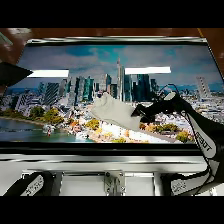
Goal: Fold the shirts.
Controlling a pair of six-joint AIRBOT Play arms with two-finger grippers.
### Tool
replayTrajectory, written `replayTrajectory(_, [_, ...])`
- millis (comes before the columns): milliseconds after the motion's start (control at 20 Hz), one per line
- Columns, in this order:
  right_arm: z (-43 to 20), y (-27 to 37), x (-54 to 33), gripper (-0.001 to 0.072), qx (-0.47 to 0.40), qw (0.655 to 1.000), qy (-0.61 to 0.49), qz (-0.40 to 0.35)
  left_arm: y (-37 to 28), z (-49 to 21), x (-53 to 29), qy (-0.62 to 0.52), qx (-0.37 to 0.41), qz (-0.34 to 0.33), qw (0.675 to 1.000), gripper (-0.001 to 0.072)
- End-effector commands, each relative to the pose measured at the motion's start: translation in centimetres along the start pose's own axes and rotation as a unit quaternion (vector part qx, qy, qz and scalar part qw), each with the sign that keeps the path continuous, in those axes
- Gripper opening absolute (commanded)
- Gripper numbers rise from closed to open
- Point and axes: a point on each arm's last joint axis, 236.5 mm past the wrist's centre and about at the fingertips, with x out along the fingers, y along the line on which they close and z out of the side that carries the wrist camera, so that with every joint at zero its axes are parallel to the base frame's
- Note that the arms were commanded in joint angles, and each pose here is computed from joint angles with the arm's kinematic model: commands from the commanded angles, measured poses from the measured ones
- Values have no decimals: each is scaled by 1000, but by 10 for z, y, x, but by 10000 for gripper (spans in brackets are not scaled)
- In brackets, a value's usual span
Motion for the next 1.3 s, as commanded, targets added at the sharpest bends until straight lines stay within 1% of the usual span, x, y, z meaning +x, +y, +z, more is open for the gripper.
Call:
replayTrajectory(0, [6,33,25,249,-12,997,-18,68,5,9,2,-19,-15,7,1000,33])
replayTrajectory(50, [11,43,19,74,-14,996,-27,84,6,10,2,-21,-16,7,1000,33])
replayTrajectory(100, [19,59,4,54,-44,993,-42,104,7,12,2,-24,-16,8,1000,33])
replayTrajectory(200, [38,96,-44,54,-128,979,-85,133,12,15,4,-31,-20,12,999,33])
replayTrajectory(250, [51,112,-73,54,-149,972,-114,139,15,17,8,-37,-24,14,999,33])
replayTrajectory(350, [73,137,-137,54,-144,963,-171,151,21,16,20,-37,-33,13,999,33])
replayTrajectory(450, [73,142,-195,56,-154,955,-194,160,21,10,34,-22,-39,4,999,33])
replayTrajectory(550, [75,98,-237,56,-156,959,-213,102,15,5,44,-9,-38,-6,999,33])
replayTrajectory(700, [81,-16,-284,56,-78,968,-237,-5,5,0,50,0,-43,-18,999,33])
replayTrajectory(850, [71,-141,-338,56,25,952,-272,-135,1,-1,52,4,-63,-22,998,33])
replayTrajectory(950, [45,-213,-369,56,99,934,-285,-191,2,-1,52,4,-63,-21,998,33])
replayTrajectory(1050, [10,-266,-372,56,174,925,-278,-193,1,-2,52,4,-63,-21,998,33])
replayTrajectory(1150, [-31,-308,-351,56,259,916,-258,-164,2,-2,52,4,-63,-21,998,33])
replayTrajectory(1250, [-78,-331,-309,55,335,911,-211,-117,2,-2,53,4,-63,-21,998,33])
